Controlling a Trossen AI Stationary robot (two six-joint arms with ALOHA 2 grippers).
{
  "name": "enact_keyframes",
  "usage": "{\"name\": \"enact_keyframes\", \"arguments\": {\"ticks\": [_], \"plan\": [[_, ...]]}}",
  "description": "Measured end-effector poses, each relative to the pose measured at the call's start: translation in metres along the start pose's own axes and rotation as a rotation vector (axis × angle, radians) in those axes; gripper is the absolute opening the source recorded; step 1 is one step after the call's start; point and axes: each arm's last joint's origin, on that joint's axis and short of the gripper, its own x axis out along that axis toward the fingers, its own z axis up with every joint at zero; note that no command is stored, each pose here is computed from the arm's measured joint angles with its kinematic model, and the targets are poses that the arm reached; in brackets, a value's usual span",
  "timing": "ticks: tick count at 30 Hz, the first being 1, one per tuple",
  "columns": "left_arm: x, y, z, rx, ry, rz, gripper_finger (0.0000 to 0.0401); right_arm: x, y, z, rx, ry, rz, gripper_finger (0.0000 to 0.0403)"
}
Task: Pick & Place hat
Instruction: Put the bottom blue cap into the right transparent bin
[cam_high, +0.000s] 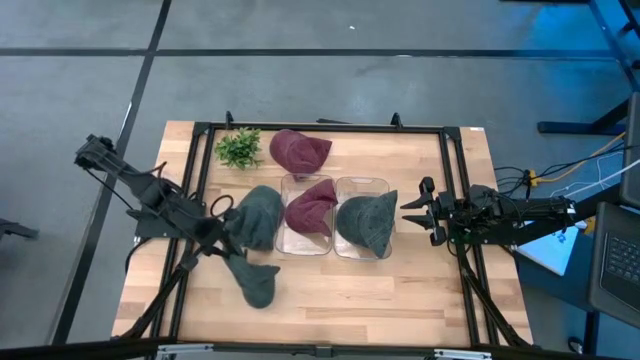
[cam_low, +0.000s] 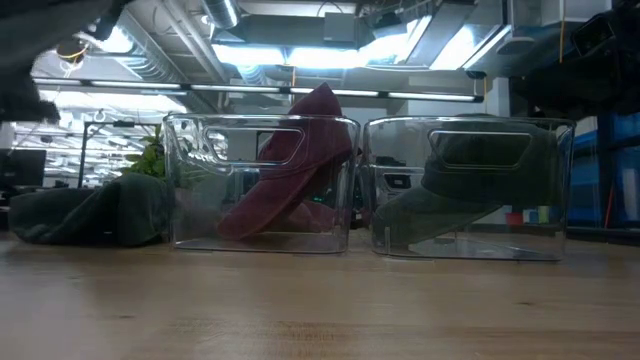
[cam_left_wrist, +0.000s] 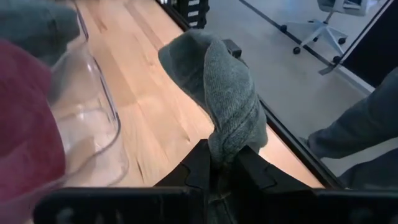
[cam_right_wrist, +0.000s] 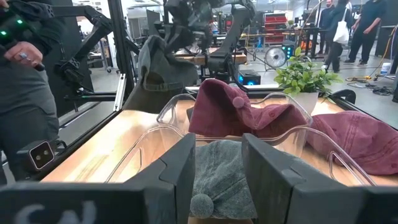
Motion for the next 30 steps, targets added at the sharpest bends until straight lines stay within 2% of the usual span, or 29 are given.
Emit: {"name": "enact_keyframes", "arguments": {"ticks": [11,30], "plan": [[-0.015,-0.003,0.035,0.185,-0.059,0.018,0.0033,0.000,0.000,0.000,0.000,0.000,0.000,0.0131],[-0.022,0.000,0.073,0.430,-0.042,0.171,0.0033,0.000,0.000,0.000,0.000,0.000,0.000,0.0131]]}}
